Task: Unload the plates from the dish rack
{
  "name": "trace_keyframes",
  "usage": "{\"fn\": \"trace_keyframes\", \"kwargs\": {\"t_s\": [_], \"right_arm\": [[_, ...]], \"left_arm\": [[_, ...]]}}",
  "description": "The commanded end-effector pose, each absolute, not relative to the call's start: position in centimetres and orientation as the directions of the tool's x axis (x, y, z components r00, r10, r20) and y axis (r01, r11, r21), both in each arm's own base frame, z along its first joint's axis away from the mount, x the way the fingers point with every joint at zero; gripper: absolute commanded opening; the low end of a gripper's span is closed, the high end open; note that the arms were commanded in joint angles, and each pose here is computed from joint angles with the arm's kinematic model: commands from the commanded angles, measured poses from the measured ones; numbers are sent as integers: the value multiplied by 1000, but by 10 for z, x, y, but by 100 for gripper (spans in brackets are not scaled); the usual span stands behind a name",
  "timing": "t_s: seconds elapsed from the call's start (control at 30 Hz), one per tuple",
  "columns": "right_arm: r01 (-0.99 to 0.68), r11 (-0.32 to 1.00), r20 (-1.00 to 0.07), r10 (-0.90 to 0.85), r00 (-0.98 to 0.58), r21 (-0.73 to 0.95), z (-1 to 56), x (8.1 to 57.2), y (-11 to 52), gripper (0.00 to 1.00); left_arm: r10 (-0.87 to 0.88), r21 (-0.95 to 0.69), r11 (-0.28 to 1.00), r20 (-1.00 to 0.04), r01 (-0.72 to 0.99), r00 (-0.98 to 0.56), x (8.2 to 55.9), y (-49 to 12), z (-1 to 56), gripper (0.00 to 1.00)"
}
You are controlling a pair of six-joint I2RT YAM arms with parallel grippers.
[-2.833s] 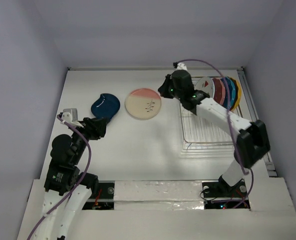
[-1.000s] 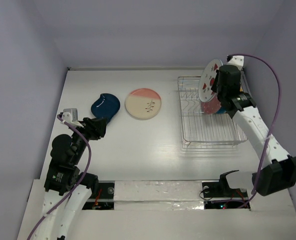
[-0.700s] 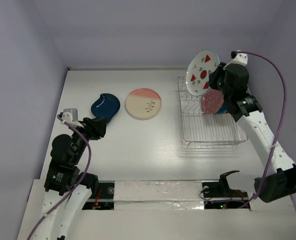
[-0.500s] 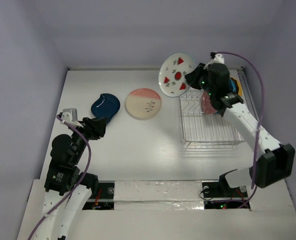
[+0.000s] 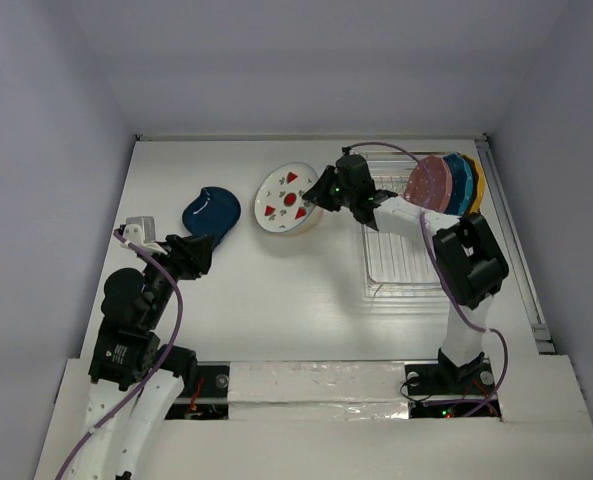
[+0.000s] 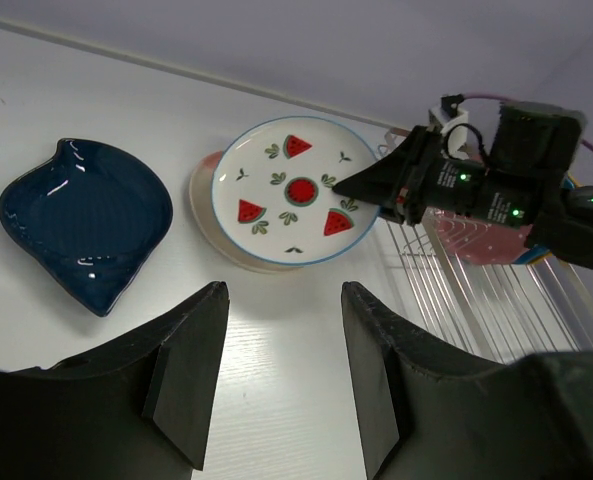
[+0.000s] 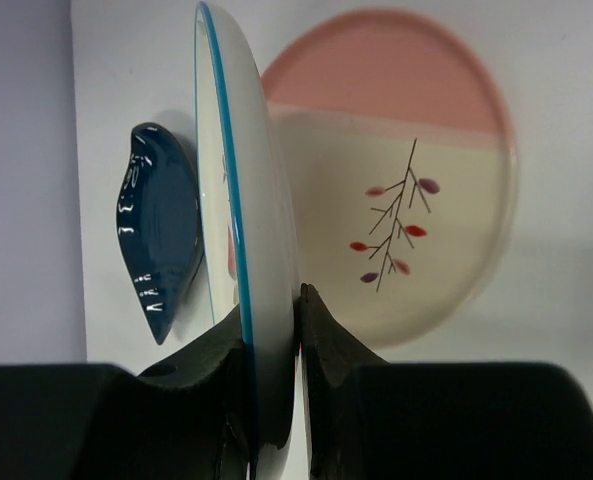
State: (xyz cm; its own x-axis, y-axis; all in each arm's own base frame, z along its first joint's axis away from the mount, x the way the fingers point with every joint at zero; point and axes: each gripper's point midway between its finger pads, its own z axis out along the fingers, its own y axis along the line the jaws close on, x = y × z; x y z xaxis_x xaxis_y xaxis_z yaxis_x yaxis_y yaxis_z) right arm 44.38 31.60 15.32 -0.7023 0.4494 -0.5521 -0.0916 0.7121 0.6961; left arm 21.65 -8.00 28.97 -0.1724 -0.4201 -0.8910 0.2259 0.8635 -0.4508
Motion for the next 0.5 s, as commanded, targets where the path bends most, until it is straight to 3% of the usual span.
{"fn": "trace_keyframes", "kwargs": {"t_s": [0.0,0.3,0.47], "right_arm": [[-269,498,-551,596,-584,824,257,467,354,0],[-145,508,-484,639,-598,849,200,483,359,3],[-104,519,-468,642,-608,848,179,486,359,11]], "left_arm": [[-423,-444,862,-896,247,-136,220,-81,300,46],[-423,-444,862,-896,245,-136,220,-80,299,46],[-424,-445,861,-895,246,-135,220,-80,300,46]]}}
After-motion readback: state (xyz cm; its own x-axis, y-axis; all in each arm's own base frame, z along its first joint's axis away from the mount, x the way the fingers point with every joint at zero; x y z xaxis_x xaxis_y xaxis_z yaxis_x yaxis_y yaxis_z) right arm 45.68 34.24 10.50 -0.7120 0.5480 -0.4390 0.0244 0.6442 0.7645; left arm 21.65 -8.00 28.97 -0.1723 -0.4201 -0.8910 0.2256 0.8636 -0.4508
